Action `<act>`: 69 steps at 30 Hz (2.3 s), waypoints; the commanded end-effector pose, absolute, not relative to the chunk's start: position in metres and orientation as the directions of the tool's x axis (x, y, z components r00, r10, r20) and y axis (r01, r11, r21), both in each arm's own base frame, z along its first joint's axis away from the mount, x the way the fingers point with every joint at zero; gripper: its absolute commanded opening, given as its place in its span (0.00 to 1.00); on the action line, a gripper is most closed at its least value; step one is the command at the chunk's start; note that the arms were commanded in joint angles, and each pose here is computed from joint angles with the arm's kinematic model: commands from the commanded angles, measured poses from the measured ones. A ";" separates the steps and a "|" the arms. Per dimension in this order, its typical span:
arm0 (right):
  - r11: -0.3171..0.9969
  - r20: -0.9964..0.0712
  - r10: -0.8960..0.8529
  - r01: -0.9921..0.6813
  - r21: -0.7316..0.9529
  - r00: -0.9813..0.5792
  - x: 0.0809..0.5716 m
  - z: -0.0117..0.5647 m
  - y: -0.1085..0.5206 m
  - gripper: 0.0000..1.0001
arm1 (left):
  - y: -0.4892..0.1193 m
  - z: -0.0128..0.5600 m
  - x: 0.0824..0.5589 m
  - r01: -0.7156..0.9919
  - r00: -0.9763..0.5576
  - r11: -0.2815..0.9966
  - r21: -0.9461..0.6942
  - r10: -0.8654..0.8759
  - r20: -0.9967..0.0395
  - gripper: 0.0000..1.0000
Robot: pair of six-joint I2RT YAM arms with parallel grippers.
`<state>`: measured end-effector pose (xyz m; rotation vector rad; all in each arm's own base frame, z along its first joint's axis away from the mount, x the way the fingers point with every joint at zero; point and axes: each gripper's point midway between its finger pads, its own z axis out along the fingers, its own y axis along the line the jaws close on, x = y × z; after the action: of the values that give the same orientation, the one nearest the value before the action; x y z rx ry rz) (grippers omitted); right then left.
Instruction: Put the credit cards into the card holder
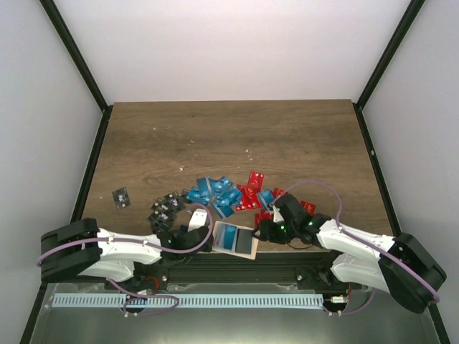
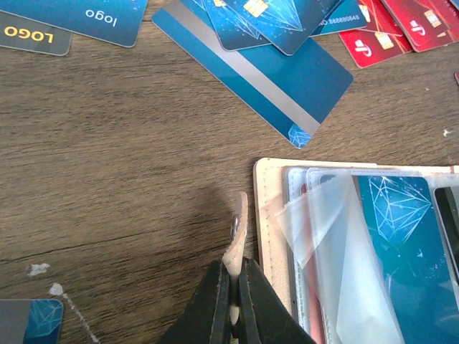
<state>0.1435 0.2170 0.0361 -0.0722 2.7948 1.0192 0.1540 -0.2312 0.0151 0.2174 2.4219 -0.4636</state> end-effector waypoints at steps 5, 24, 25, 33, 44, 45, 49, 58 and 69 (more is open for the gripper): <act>0.709 -0.044 0.012 -0.023 0.705 -0.999 0.117 0.027 0.234 0.60 | -0.241 0.019 0.151 0.252 -0.787 0.882 -0.398 -0.053 -0.614 0.04; 0.542 -0.158 0.026 -0.119 0.832 -0.987 0.127 0.087 0.258 0.56 | -0.241 0.018 0.150 0.257 -0.790 0.887 -0.383 -0.035 -0.612 0.04; 0.531 -0.164 0.018 -0.130 0.837 -0.986 0.126 0.090 0.260 0.55 | -0.241 0.018 0.151 0.256 -0.790 0.887 -0.384 -0.037 -0.613 0.04; 0.481 -0.195 -0.025 -0.182 0.858 -0.981 0.120 0.106 0.277 0.55 | -0.244 0.018 0.151 0.254 -0.793 0.888 -0.382 -0.035 -0.609 0.04; 0.447 -0.216 -0.070 -0.224 0.866 -0.974 0.118 0.115 0.308 0.55 | -0.243 0.016 0.152 0.234 -0.796 0.897 -0.376 -0.045 -0.603 0.04; 0.445 -0.217 -0.075 -0.227 0.866 -0.973 0.119 0.114 0.310 0.55 | -0.242 0.015 0.153 0.228 -0.797 0.898 -0.376 -0.050 -0.602 0.04; 0.440 -0.226 -0.088 -0.241 0.865 -0.970 0.123 0.112 0.322 0.55 | -0.238 0.012 0.154 0.192 -0.802 0.906 -0.377 -0.077 -0.593 0.04; 0.445 -0.229 -0.128 -0.262 0.856 -0.965 0.136 0.100 0.349 0.55 | -0.237 0.003 0.157 0.117 -0.814 0.907 -0.404 -0.146 -0.562 0.04; 0.500 -0.200 -0.144 -0.246 0.831 -0.969 0.148 0.063 0.356 0.54 | -0.240 0.003 0.175 0.052 -0.804 0.878 -0.476 -0.246 -0.542 0.04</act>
<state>0.1412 0.3481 0.0620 -0.2975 2.6623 1.4717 0.1722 -0.2457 0.0150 -0.0977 2.3982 -0.6480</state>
